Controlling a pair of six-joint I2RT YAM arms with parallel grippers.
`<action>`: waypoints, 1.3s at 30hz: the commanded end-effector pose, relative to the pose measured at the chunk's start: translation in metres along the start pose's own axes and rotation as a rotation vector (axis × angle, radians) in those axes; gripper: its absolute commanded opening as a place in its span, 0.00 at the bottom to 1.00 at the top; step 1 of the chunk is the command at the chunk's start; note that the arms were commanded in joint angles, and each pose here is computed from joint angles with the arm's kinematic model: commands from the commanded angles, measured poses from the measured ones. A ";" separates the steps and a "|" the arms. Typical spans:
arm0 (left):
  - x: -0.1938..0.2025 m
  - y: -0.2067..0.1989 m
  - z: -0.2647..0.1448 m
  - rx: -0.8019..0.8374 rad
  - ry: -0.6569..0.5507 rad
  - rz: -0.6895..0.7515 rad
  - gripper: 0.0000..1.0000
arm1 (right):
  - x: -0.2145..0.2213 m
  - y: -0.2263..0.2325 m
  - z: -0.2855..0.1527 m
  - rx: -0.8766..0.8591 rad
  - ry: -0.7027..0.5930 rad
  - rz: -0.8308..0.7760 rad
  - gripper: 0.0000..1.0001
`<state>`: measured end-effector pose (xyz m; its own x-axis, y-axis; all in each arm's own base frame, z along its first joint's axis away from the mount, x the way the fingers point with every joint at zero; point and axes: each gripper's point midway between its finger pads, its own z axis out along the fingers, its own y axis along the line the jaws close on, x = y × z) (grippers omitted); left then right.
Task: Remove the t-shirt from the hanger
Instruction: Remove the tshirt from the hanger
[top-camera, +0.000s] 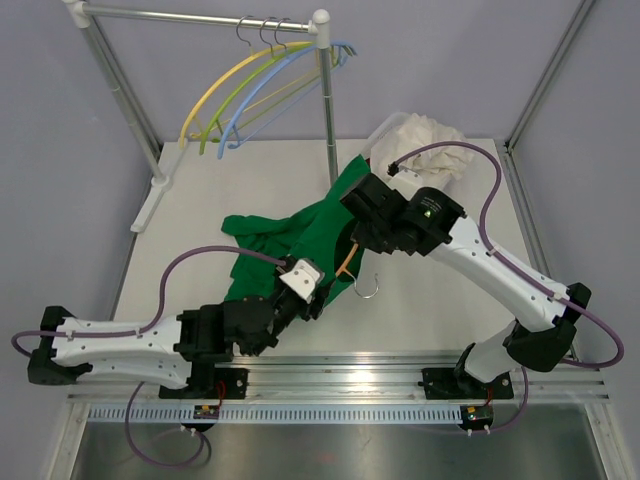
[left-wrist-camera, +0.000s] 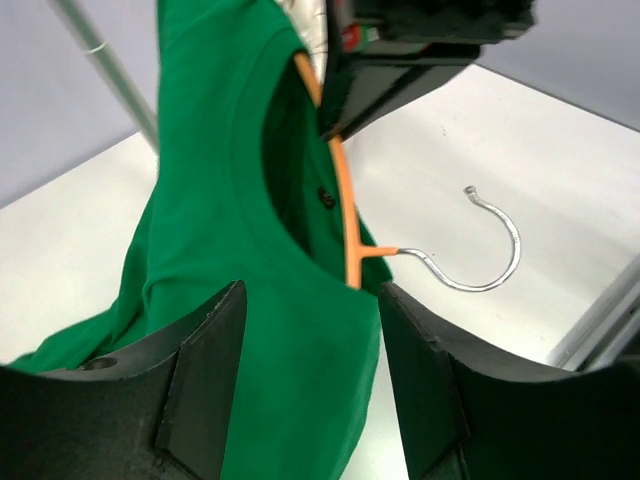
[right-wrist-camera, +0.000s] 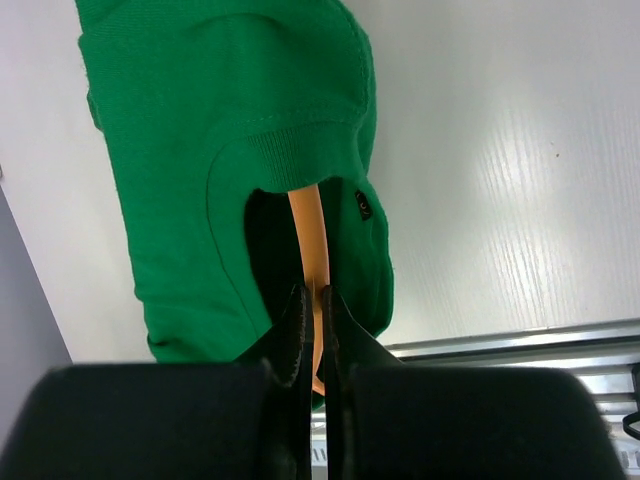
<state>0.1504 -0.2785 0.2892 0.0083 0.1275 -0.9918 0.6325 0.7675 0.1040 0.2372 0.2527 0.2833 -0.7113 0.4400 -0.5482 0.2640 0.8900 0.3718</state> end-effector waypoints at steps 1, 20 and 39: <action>-0.038 -0.017 0.002 0.087 -0.062 0.010 0.59 | -0.004 0.020 -0.011 -0.091 0.000 0.082 0.00; -0.005 0.011 0.026 0.088 0.009 -0.144 0.63 | 0.010 -0.004 0.008 -0.057 -0.041 0.036 0.00; 0.024 0.004 0.021 0.125 0.051 -0.156 0.68 | 0.075 -0.075 0.178 0.206 0.099 -0.011 0.55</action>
<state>0.1707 -0.2848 0.2470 -0.1453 0.1313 -0.9806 0.7137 0.7004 -0.0120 0.2572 0.2217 0.0788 -0.7871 0.4018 -0.4680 0.3841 0.9130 0.1378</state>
